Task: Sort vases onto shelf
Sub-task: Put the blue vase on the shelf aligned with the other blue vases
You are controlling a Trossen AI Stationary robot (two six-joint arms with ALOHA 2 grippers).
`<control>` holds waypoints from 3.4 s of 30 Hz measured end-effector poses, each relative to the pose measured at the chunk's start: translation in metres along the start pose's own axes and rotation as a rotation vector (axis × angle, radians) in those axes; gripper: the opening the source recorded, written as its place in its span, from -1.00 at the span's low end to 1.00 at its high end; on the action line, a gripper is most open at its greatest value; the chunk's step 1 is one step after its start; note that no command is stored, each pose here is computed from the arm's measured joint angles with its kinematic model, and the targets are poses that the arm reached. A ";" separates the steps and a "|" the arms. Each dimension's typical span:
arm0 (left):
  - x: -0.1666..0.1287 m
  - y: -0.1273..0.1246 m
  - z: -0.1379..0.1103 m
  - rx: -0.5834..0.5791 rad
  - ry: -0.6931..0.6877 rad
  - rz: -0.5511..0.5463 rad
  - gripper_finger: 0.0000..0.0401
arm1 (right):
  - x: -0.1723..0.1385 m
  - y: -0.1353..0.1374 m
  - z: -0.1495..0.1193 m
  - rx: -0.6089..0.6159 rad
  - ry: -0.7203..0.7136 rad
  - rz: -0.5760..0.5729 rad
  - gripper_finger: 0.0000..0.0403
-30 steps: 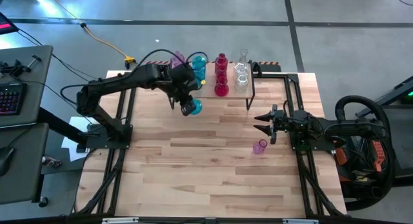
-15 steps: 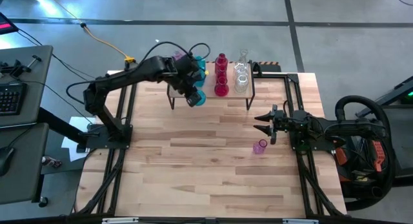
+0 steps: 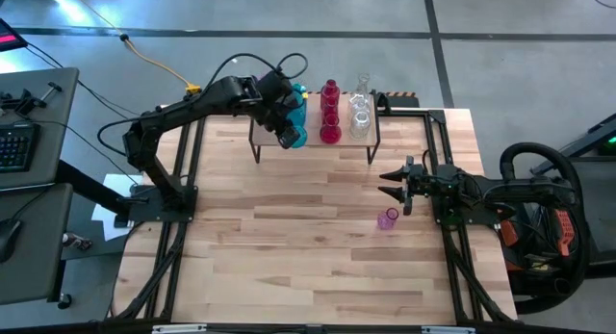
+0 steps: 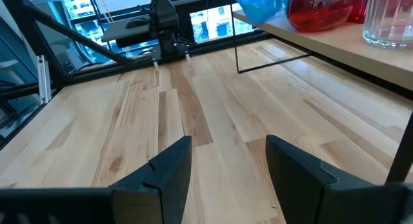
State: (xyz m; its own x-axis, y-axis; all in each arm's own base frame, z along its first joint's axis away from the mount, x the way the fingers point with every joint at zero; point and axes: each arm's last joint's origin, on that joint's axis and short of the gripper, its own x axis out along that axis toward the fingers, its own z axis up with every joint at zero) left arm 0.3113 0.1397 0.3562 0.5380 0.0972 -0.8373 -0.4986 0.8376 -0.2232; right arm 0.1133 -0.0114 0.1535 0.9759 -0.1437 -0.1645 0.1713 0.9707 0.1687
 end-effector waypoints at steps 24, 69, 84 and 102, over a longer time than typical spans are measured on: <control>-0.003 0.018 0.005 -0.029 -0.028 0.017 -0.92 | 0.000 0.000 0.000 0.000 0.000 0.000 -0.10; 0.001 0.014 0.003 -0.039 -0.045 0.071 -0.75 | 0.000 0.000 0.000 0.000 0.004 -0.001 -0.10; 0.003 0.008 0.004 -0.037 -0.062 0.087 -0.75 | 0.000 0.000 0.000 0.000 0.004 -0.001 -0.10; 0.005 -0.001 0.001 -0.088 -0.073 0.170 -0.75 | 0.000 0.000 0.000 0.000 0.004 -0.001 -0.10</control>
State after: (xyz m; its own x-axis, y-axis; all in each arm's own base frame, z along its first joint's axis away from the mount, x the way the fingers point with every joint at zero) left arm 0.3145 0.1399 0.3527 0.4870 0.2750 -0.8290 -0.6427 0.7555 -0.1270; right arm 0.1132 -0.0114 0.1531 0.9752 -0.1438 -0.1684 0.1722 0.9706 0.1683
